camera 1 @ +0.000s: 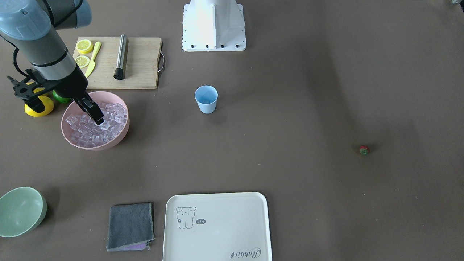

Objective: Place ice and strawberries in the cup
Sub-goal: 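Move the right gripper back over the pink ice bowl, then lower the right gripper into the ice and grasp a cube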

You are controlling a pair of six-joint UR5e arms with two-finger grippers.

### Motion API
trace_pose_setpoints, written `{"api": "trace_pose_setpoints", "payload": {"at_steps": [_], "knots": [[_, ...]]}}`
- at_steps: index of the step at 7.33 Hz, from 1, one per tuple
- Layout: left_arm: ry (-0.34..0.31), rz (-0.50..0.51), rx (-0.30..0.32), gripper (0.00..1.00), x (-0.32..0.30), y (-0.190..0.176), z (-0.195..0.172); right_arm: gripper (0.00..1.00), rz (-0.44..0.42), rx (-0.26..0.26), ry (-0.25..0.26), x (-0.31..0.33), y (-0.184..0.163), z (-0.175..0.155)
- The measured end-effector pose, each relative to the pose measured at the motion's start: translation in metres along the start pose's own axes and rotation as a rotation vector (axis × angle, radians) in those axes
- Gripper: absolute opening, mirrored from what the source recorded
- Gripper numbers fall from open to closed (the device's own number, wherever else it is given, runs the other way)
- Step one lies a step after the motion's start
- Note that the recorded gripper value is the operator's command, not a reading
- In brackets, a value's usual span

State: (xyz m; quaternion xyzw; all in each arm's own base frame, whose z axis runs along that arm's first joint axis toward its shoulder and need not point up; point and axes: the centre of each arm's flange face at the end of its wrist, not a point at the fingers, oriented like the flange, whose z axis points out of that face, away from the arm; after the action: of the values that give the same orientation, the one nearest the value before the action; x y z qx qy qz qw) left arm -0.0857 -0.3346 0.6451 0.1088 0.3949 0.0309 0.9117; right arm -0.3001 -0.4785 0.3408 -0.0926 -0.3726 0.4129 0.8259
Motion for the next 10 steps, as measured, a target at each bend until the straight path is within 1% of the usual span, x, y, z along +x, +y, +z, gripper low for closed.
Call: {"api": "trace_pose_setpoints", "payload": {"at_steps": [1, 3, 4, 5, 6, 8, 10], "knots": [[0.006, -0.009, 0.011, 0.98, 0.001, 0.0, -0.003, 0.63, 0.072, 0.009, -0.002, 0.001, -0.002, 0.0], [0.069, -0.031, 0.021, 0.98, 0.002, 0.004, -0.005, 0.62, 0.17, 0.026, 0.0, 0.006, -0.008, 0.007], [0.086, -0.038, 0.017, 0.98, -0.001, 0.005, -0.002, 0.62, 0.218, 0.044, -0.001, 0.013, -0.016, 0.014], [0.092, -0.044, 0.01, 0.98, -0.007, 0.004, 0.004, 0.63, 0.285, 0.051, -0.012, 0.017, -0.02, 0.019], [0.096, -0.046, 0.009, 0.98, -0.01, 0.004, 0.006, 0.63, 0.381, 0.057, -0.027, 0.018, -0.021, 0.02], [0.098, -0.044, 0.02, 0.98, -0.009, 0.003, 0.003, 0.64, 0.581, 0.09, -0.049, 0.024, -0.028, 0.022], [0.092, -0.043, 0.051, 0.98, -0.012, 0.009, -0.005, 0.63, 0.776, 0.131, -0.061, 0.036, -0.038, 0.03]]}}
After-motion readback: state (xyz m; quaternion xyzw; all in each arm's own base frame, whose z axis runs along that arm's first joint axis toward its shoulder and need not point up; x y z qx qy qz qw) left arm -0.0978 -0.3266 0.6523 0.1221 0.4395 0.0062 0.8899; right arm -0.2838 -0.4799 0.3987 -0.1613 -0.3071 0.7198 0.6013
